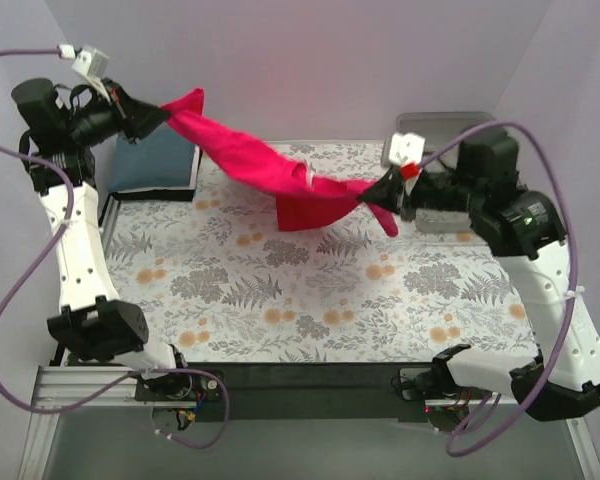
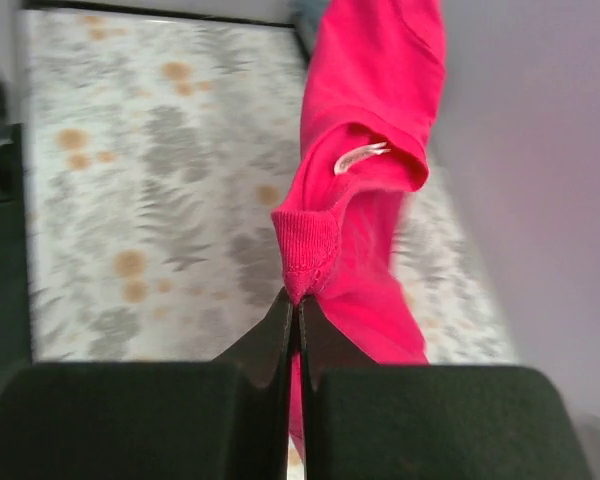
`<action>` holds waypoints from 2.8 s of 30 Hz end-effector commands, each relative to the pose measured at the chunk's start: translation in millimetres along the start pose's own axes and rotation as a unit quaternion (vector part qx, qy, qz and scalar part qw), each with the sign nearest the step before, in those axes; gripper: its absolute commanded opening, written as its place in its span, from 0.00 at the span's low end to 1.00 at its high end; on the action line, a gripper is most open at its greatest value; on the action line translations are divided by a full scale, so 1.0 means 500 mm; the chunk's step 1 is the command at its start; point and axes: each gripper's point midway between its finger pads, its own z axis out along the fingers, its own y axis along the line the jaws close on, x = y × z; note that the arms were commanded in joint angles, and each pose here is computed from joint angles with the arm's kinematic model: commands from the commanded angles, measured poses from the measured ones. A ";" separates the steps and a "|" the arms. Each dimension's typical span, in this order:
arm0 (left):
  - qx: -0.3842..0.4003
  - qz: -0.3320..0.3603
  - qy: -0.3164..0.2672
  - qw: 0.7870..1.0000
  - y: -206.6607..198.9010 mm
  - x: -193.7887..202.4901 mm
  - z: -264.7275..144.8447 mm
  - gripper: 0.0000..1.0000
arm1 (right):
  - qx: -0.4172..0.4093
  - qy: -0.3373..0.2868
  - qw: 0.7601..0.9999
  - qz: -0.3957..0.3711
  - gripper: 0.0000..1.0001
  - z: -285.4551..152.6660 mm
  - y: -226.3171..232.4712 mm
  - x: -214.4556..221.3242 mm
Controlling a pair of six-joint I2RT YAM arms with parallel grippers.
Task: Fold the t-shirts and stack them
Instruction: Flatten the tshirt out
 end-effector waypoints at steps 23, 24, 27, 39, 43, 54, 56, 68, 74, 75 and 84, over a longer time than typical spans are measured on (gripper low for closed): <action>-0.193 -0.158 0.296 0.922 0.244 0.581 -0.212 0.00 | -0.217 0.295 0.895 0.253 0.41 0.416 0.197 0.472; -0.190 -0.161 0.297 0.922 0.242 0.587 -0.211 0.00 | -0.196 0.311 0.892 0.262 0.39 0.410 0.171 0.505; -0.191 -0.169 0.304 0.918 0.243 0.605 -0.211 0.00 | -0.158 0.366 0.880 0.258 0.36 0.401 0.143 0.604; -0.226 -0.168 0.313 0.907 0.268 0.651 -0.248 0.00 | -0.179 0.508 0.795 0.279 0.31 0.298 0.260 0.797; -0.232 -0.186 0.321 0.900 0.315 0.674 -0.265 0.00 | -0.219 0.546 0.752 0.298 0.29 0.193 0.363 0.807; -0.233 -0.211 0.285 0.906 0.366 0.614 -0.218 0.38 | -0.400 0.424 0.759 0.289 0.36 0.163 0.534 0.561; -0.208 -0.204 0.292 0.911 0.304 0.609 -0.186 0.41 | -0.348 0.372 0.804 0.306 0.37 0.229 0.413 0.516; -0.264 -0.119 0.360 0.887 0.154 0.676 0.012 0.39 | -0.117 0.372 0.850 0.355 0.38 0.324 0.048 0.622; -0.313 -0.088 0.411 0.852 0.166 0.746 0.047 0.37 | -0.064 0.414 0.839 0.348 0.40 0.337 0.027 0.713; -0.327 -0.079 0.417 0.844 0.173 0.751 0.042 0.39 | -0.054 0.418 0.839 0.344 0.41 0.336 0.024 0.723; -0.382 -0.056 0.476 0.790 0.206 0.848 -0.012 0.45 | -0.018 0.481 0.816 0.320 0.42 0.307 0.030 0.822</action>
